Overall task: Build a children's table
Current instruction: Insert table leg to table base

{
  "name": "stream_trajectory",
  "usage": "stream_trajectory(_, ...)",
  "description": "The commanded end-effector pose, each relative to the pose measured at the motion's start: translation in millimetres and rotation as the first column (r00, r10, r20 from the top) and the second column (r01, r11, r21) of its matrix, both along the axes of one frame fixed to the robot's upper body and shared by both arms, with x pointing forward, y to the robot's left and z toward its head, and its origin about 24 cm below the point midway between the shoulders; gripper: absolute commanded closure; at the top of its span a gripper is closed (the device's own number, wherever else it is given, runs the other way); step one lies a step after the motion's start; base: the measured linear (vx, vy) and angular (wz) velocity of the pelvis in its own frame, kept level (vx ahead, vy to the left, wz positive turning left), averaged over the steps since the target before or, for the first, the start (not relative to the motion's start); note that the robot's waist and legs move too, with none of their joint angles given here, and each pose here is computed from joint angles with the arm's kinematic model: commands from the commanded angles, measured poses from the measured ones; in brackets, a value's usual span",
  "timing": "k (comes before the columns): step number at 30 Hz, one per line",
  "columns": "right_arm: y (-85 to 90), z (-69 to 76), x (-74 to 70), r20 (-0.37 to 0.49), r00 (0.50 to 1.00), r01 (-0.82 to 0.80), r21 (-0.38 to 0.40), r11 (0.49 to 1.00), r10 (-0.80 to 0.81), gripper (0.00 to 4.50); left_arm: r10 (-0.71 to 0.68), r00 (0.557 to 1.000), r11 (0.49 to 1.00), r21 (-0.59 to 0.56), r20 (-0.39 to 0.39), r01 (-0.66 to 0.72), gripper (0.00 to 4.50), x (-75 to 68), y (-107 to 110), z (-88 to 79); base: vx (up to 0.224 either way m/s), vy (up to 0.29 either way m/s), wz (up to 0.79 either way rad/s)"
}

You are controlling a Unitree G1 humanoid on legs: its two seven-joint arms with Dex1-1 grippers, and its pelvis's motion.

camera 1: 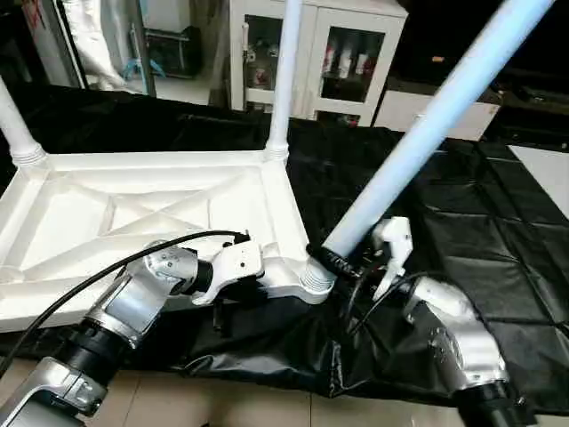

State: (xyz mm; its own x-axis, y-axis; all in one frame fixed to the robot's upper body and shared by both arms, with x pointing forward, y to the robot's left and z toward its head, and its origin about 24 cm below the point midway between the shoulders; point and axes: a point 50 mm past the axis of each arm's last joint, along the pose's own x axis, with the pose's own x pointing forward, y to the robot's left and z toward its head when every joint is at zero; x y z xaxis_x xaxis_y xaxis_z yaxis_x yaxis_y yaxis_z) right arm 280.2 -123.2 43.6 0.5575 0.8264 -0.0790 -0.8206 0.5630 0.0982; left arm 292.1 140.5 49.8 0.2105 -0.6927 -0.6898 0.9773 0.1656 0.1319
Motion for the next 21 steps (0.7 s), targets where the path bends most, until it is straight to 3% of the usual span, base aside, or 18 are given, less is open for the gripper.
stream_trajectory(1,-9.3,-50.3,-18.0,-0.276,0.961,-0.078,-0.201,0.977,0.020,2.66,-0.019,0.999,1.000,-0.013,0.026,0.019,4.50,0.4,-6,1.2,0.000,0.000,0.00)
stream_trajectory(8,-7.2,-47.2,-11.0,-0.341,0.939,-0.132,-0.223,0.966,0.050,2.67,-0.019,1.000,1.000,-0.016,0.017,0.019,4.50,-0.9,-6,0.8,0.000,0.000,0.00)
stream_trajectory(15,-7.0,-55.5,-7.0,-0.365,0.931,-0.095,-0.249,0.964,-0.003,2.67,-0.017,1.000,1.000,-0.020,0.018,0.017,4.50,-0.5,-6,0.8,0.000,0.000,0.00)
stream_trajectory(18,-8.2,-68.6,-19.3,-0.378,0.926,-0.101,-0.283,0.954,-0.014,2.67,-0.013,1.000,1.000,-0.026,0.025,0.014,4.50,-1.3,-7,0.2,0.000,0.000,0.00)
stream_trajectory(21,-8.2,-70.7,-22.2,-0.377,0.926,-0.092,-0.282,0.955,-0.022,2.67,-0.012,1.000,1.000,-0.025,0.027,0.013,4.50,-1.4,-7,-0.1,0.000,0.000,0.00)
